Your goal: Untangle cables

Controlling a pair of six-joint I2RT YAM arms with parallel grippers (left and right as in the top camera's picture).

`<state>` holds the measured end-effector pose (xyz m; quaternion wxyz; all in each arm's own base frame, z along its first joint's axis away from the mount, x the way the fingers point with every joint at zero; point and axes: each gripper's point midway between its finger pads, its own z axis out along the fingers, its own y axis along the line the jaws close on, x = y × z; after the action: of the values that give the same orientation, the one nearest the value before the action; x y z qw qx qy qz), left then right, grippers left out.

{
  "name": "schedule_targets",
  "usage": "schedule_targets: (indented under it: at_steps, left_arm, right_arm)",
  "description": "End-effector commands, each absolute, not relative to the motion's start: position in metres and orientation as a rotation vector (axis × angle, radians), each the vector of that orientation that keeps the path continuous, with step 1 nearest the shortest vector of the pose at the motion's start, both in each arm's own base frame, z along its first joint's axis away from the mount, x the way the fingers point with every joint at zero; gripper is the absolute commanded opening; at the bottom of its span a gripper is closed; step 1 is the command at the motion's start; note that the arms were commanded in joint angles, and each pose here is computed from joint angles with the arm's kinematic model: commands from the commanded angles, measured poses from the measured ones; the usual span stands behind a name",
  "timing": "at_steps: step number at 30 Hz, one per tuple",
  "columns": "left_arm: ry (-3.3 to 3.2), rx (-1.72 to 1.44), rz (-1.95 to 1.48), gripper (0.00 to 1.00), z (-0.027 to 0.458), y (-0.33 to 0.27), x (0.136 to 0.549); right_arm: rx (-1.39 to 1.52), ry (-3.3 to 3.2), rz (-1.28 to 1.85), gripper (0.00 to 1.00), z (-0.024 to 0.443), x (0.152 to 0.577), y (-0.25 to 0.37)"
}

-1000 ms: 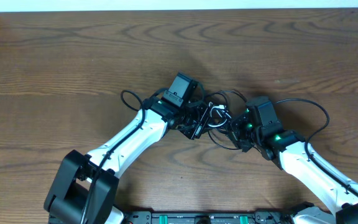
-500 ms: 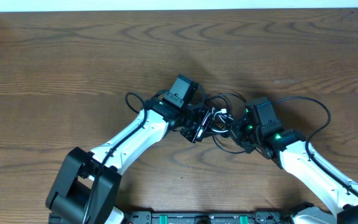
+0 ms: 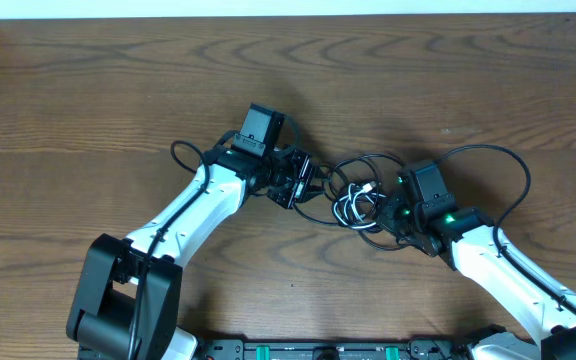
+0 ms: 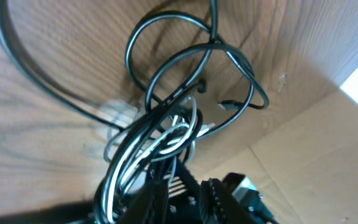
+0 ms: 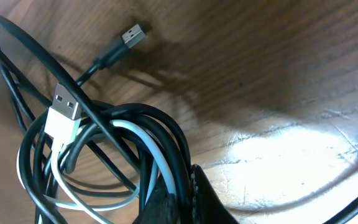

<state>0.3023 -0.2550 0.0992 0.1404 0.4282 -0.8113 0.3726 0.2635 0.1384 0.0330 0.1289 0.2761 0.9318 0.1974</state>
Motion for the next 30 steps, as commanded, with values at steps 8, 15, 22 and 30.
schedule_targets:
  at_steps: [8, 15, 22, 30]
  left_arm:
    - [-2.517, 0.904, 0.951, 0.57, 0.093, -0.260, 0.257]
    - [-2.399, 1.035, 0.747, 0.46, 0.085, -0.269, 0.220]
    - [-2.417, 1.265, 0.632, 0.47, 0.072, -0.268, 0.224]
    - [-2.480, 1.312, 0.704, 0.47, 0.072, -0.272, 0.244]
  right_arm:
    - [0.786, 2.716, 0.541, 0.01, 0.029, 0.262, 0.135]
    - [0.783, 2.726, 0.562, 0.01, 0.029, 0.261, 0.137]
    - [0.778, 2.738, 0.588, 0.01, 0.030, 0.259, 0.141]
    - [0.781, 2.750, 0.583, 0.01, 0.028, 0.256, 0.140]
